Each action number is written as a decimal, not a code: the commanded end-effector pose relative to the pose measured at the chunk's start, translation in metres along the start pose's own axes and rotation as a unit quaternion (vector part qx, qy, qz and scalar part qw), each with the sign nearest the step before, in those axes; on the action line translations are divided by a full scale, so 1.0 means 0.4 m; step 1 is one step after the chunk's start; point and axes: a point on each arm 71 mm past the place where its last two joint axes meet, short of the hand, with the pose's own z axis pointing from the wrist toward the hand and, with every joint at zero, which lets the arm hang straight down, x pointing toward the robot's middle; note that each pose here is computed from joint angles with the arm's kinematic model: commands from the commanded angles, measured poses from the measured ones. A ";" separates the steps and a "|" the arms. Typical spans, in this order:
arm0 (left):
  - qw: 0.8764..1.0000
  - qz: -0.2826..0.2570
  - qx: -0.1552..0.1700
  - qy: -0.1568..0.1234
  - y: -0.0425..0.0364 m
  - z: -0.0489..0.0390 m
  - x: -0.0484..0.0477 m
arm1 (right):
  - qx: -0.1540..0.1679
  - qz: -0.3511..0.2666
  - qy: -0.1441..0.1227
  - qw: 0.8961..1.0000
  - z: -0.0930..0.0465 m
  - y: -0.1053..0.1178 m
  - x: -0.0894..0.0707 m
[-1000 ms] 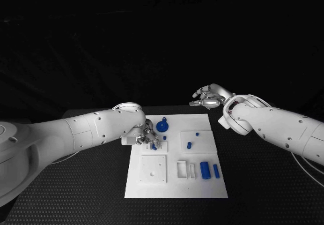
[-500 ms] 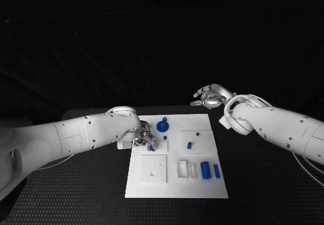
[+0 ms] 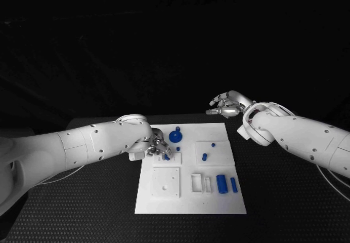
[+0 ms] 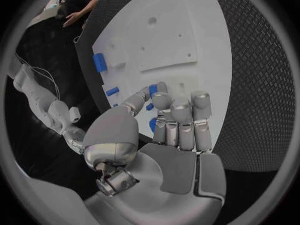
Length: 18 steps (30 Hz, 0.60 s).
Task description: Assemble the parts on the task board
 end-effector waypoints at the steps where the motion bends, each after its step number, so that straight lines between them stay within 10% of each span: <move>1: 1.000 -0.008 0.004 0.004 -0.005 0.002 -0.003 | -0.002 0.000 0.005 1.000 0.000 0.001 0.002; 18: 1.000 -0.005 -0.004 0.010 -0.005 0.013 -0.008 | -0.002 0.000 0.006 1.000 0.000 0.002 0.003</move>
